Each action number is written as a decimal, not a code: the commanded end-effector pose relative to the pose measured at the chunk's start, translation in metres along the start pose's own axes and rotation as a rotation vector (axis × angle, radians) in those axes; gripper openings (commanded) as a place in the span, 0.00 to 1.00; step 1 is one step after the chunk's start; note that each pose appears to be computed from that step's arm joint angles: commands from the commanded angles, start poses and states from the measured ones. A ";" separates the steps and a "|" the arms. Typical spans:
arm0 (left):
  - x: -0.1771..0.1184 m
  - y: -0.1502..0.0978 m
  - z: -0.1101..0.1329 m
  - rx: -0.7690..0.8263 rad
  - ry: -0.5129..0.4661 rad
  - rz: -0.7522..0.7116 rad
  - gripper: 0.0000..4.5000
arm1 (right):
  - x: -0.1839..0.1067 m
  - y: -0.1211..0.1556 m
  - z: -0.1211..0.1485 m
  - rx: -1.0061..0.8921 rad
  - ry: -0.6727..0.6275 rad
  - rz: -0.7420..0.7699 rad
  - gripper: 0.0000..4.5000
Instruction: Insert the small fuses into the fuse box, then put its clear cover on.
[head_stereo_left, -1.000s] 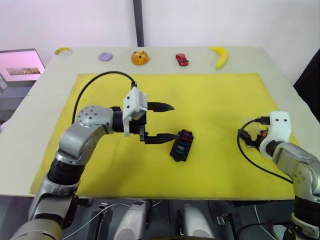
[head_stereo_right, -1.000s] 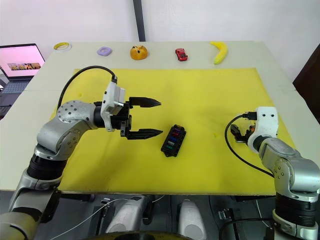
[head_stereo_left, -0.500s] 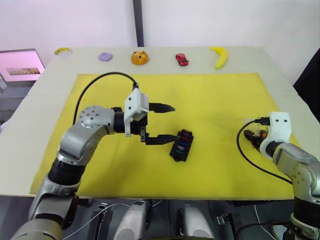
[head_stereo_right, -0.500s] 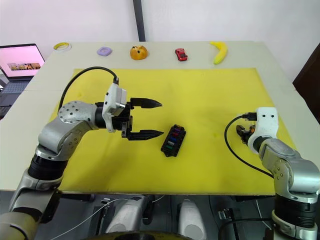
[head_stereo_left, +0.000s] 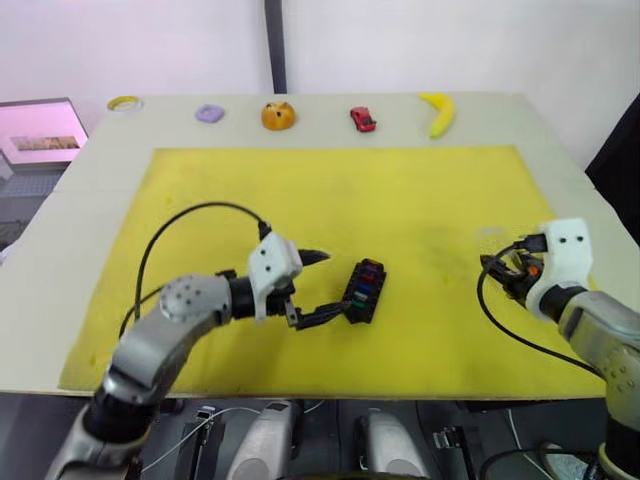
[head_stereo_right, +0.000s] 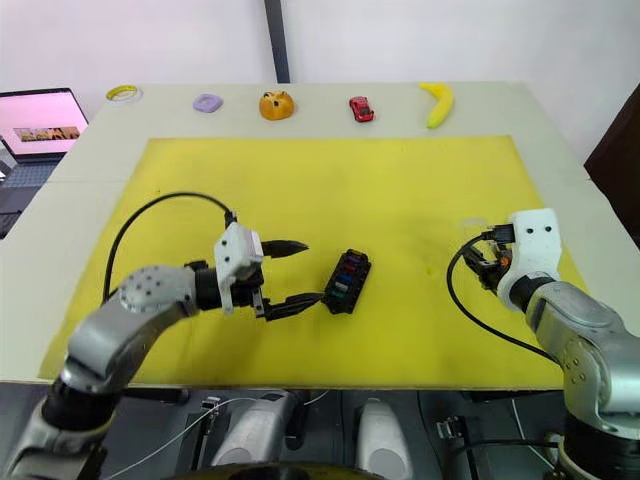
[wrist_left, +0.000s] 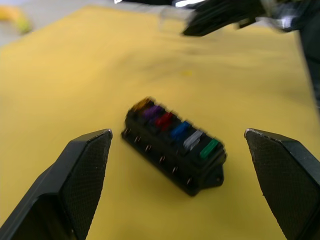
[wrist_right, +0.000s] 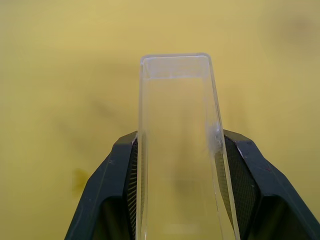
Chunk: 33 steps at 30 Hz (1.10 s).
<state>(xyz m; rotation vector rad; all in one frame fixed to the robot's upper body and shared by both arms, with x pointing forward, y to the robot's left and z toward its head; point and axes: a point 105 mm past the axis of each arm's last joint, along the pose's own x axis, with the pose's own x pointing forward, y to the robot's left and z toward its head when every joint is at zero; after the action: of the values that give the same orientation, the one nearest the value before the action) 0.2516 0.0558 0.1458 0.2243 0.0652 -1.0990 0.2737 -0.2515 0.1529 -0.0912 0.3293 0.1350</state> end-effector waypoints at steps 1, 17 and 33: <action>0.003 -0.020 0.001 0.016 -0.002 0.099 1.00 | -0.013 0.017 0.014 -0.067 -0.049 0.094 0.38; 0.048 -0.040 -0.015 -0.119 0.038 0.264 1.00 | -0.015 0.024 0.017 -0.077 -0.073 0.156 0.38; 0.075 -0.035 -0.038 -0.108 0.118 0.295 0.71 | -0.018 0.030 0.024 -0.082 -0.088 0.165 0.38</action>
<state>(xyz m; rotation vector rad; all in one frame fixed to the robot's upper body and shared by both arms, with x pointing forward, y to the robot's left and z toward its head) 0.2574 -0.0152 0.0899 0.1876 0.2063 -0.7821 0.2616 -0.2232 0.1649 -0.1054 0.2959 0.3162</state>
